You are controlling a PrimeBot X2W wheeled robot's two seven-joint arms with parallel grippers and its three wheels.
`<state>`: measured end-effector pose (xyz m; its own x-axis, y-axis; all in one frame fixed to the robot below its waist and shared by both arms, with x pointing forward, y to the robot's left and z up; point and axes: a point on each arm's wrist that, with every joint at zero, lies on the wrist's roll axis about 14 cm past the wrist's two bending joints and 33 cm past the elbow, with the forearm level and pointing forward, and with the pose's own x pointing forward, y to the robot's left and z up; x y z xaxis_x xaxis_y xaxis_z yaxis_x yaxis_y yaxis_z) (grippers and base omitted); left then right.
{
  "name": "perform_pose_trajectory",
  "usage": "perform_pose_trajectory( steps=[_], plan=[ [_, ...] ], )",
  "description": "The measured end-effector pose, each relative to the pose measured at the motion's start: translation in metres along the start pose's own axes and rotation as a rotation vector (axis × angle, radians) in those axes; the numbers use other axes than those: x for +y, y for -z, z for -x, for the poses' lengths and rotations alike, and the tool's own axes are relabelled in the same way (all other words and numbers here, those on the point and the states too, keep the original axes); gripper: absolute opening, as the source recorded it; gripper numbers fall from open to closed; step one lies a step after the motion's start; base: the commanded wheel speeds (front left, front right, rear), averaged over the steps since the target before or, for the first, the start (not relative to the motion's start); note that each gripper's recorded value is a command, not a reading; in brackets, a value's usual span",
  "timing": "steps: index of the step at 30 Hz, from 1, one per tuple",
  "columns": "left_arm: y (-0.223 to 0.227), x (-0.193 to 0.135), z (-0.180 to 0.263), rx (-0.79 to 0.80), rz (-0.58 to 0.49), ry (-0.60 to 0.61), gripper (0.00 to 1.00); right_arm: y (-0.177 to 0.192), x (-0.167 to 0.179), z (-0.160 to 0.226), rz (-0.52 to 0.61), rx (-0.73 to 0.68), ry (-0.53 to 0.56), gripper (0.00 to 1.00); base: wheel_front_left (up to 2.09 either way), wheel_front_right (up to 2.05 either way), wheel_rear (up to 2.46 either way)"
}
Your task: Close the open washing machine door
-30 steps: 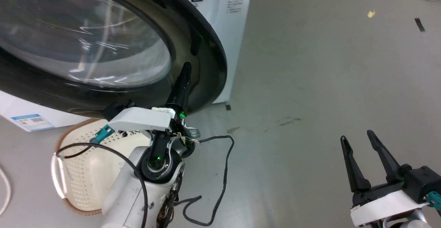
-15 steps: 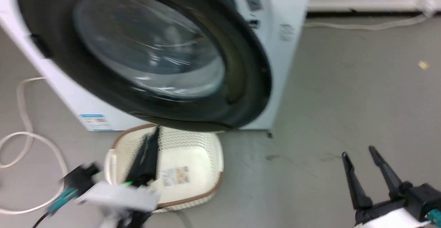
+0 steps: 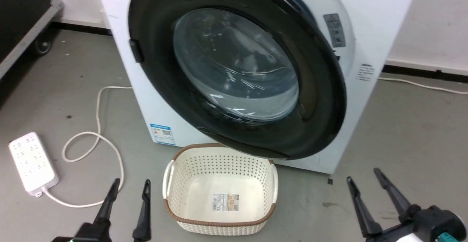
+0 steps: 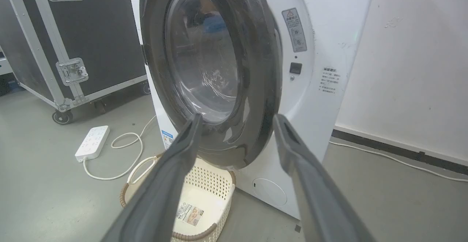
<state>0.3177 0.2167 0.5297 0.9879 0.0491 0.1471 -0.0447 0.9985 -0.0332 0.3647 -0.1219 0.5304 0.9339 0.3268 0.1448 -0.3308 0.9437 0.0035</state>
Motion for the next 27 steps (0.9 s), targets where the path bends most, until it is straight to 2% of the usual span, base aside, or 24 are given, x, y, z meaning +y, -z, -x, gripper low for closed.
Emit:
perform_pose_trajectory(
  steps=[4,5,6,12,19,27],
  plan=[
    [0.0,-0.001,0.009,0.005,-0.073,0.008,1.0,0.004,0.013,-0.004,-0.009,0.011,-0.04,1.0,0.0,0.0,0.0],
    [0.0,-0.003,0.009,0.003,-0.074,0.012,1.0,0.007,0.015,-0.004,-0.014,0.021,-0.047,0.47,0.0,0.0,0.0],
    [0.0,-0.006,0.009,0.005,-0.078,0.016,1.0,0.012,0.017,-0.004,-0.018,0.033,-0.055,0.0,0.0,0.0,0.0],
    [0.011,-0.015,0.004,0.038,-0.101,0.035,1.0,0.022,0.026,-0.022,0.004,0.062,-0.131,0.0,0.0,0.0,0.0],
    [0.023,-0.031,-0.013,0.07,-0.099,0.066,1.0,0.025,0.024,-0.075,0.061,0.091,-0.239,0.0,0.0,0.0,0.0],
    [0.037,-0.04,-0.029,0.104,-0.097,0.064,1.0,0.036,0.004,-0.139,0.081,0.135,-0.279,0.0,0.0,0.0,0.0]
  ],
)
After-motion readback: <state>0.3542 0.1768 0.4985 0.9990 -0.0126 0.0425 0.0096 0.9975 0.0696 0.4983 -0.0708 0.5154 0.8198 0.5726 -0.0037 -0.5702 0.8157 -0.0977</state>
